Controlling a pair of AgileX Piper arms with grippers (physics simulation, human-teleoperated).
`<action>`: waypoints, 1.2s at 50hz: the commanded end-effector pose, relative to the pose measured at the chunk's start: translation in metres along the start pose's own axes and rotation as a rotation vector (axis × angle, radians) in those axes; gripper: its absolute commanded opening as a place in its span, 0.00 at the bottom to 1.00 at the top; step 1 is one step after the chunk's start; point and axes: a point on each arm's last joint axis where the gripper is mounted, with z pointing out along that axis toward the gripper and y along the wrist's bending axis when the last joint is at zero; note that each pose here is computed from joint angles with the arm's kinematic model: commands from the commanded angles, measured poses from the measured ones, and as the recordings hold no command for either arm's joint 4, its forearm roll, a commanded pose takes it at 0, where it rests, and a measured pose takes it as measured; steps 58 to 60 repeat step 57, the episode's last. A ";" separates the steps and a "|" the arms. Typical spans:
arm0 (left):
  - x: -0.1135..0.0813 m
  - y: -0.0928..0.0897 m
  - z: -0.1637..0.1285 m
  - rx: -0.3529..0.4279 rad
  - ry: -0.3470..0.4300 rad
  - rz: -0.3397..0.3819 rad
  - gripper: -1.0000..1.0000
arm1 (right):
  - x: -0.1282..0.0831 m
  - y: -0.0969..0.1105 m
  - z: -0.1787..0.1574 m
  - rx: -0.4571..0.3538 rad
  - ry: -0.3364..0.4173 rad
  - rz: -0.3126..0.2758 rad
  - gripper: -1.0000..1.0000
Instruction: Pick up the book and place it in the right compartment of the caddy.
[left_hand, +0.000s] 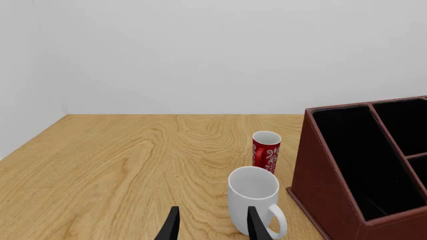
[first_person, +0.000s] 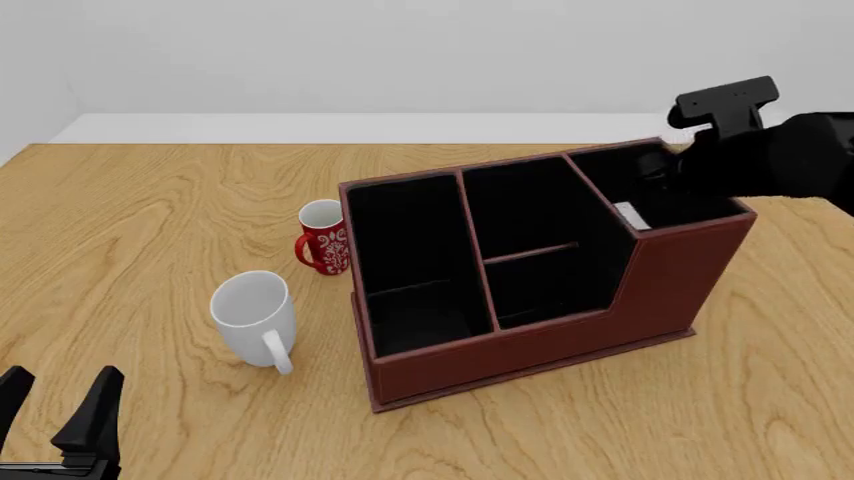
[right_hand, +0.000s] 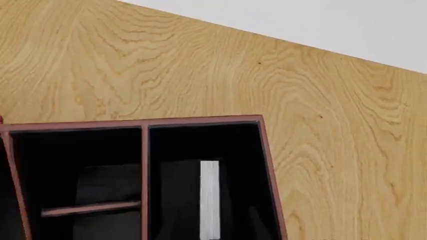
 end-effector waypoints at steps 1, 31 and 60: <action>0.000 0.000 0.000 0.000 0.000 0.000 1.00 | 0.010 0.007 -0.041 0.001 -0.081 -0.023 1.00; 0.000 0.000 0.000 0.000 0.000 0.000 1.00 | 0.086 0.002 -0.125 0.178 -0.361 -0.138 1.00; 0.000 0.000 0.000 0.000 0.000 0.000 1.00 | 0.156 0.025 -0.230 0.220 -0.737 0.061 1.00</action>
